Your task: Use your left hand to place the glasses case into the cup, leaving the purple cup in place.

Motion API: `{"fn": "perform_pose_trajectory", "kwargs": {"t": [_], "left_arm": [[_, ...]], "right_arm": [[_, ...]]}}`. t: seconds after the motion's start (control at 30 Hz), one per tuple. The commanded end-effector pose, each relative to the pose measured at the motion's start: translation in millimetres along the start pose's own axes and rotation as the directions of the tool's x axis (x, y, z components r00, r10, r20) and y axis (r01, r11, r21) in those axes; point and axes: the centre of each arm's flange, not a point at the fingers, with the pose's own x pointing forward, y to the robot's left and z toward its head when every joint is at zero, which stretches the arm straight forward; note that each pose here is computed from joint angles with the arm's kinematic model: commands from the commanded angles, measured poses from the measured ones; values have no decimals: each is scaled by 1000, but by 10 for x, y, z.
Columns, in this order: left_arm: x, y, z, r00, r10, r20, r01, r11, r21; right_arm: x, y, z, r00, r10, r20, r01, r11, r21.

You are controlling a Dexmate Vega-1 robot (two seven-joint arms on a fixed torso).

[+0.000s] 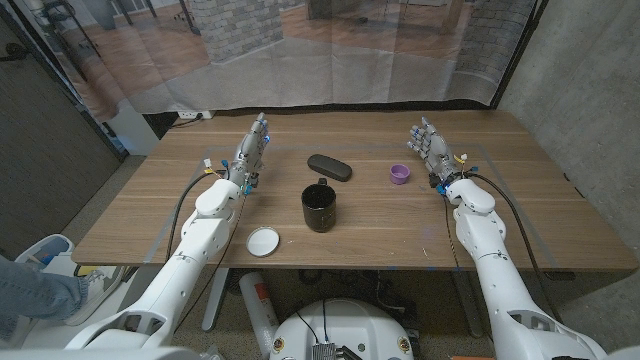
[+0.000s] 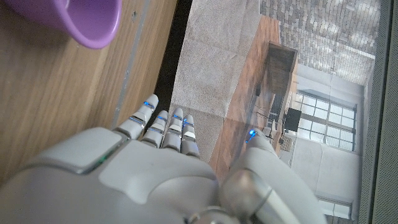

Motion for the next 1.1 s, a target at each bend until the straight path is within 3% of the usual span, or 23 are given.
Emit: {"fn": "perform_pose_trajectory", "kwargs": {"t": [0.03, 0.73, 1.1], "left_arm": [[21, 16, 78, 998, -39, 43, 36, 997, 63], [71, 25, 146, 989, -37, 142, 20, 993, 119], [91, 25, 173, 983, 2, 186, -31, 988, 154]], "right_arm": [[-28, 17, -26, 1000, 0, -6, 0, 1000, -1], [-90, 13, -25, 1000, -21, -3, 21, 1000, -5], [-116, 6, -37, 999, -36, -8, 36, 999, -6]]}}
